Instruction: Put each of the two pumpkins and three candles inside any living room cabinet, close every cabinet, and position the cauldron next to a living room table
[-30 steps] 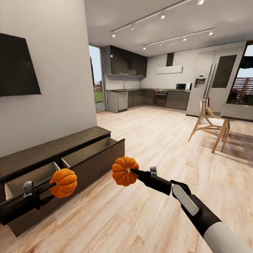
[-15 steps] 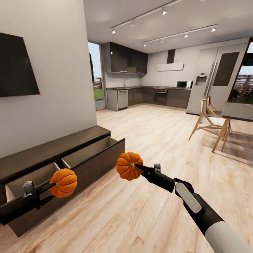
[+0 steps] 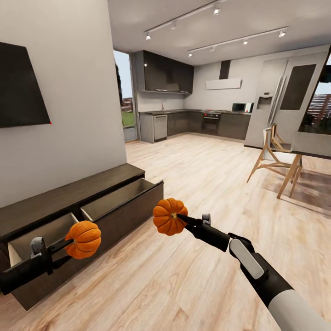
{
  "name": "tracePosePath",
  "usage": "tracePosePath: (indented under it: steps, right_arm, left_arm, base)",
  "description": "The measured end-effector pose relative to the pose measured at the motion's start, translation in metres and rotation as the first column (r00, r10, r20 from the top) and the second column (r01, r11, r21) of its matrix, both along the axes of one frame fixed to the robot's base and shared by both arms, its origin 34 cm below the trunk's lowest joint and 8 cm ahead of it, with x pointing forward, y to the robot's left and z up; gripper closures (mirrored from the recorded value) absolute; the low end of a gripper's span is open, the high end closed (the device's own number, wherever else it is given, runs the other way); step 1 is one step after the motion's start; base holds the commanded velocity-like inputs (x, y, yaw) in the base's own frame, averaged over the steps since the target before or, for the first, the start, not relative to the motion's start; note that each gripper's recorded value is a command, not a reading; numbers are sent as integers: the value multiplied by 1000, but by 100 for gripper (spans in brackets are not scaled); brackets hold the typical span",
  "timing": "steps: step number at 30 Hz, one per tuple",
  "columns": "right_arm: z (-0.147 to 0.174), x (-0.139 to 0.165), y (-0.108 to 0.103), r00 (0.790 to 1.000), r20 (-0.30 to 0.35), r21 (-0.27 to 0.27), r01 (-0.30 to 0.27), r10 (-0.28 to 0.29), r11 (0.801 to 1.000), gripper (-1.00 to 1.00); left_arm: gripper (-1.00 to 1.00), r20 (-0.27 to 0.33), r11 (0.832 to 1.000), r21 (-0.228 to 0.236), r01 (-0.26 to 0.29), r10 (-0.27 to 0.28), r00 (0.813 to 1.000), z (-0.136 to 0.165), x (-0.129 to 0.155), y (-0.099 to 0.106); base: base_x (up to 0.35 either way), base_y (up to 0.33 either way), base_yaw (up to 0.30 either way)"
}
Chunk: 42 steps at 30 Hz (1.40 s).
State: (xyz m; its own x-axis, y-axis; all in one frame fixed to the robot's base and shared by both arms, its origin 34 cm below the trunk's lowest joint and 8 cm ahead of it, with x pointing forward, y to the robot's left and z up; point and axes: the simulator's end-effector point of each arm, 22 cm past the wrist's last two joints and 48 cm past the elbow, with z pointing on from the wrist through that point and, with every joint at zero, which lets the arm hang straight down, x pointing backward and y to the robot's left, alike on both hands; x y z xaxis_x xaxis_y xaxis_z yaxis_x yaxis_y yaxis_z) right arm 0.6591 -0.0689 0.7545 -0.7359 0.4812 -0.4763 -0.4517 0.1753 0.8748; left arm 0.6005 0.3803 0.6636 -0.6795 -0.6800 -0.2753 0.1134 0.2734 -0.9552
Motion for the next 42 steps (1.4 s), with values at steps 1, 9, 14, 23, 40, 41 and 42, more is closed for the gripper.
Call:
tracePosePath:
  steps: [1,9,14,23,40,41,42]
  right_arm:
    - [1,1,0,1000,-1,0,1,-1,1000,100]
    - [11,6,-1,1000,-11,-2,3,-3,1000,100]
    - [24,10,-4,1000,6,4,13,-13,1000,100]
    - [38,17,-7,999,8,0,34,-34,999,100]
    - [65,21,-6,1000,-7,-9,30,-30,1000,100]
    - [65,21,-6,1000,-5,-6,29,-29,1000,100]
    - [66,21,-6,1000,-3,-5,29,-29,1000,100]
  left_arm:
    - [100,-2,1000,1,1,-1,1000,1,0,0]
    - [100,-17,1000,2,0,0,1000,11,4,0]
    - [100,-20,1000,2,1,-1,1000,21,6,0]
    - [100,-20,1000,2,1,-1,1000,39,10,0]
    - [100,-19,1000,2,0,0,1000,70,15,0]
    - [100,-14,1000,0,0,0,1000,71,15,0]
    - [100,-10,1000,-5,-2,2,1000,73,15,0]
  base:
    - [0,0,0]
    - [0,0,0]
    - [0,0,0]
    - [0,0,0]
    - [0,0,0]
    - [0,0,0]
    - [0,0,0]
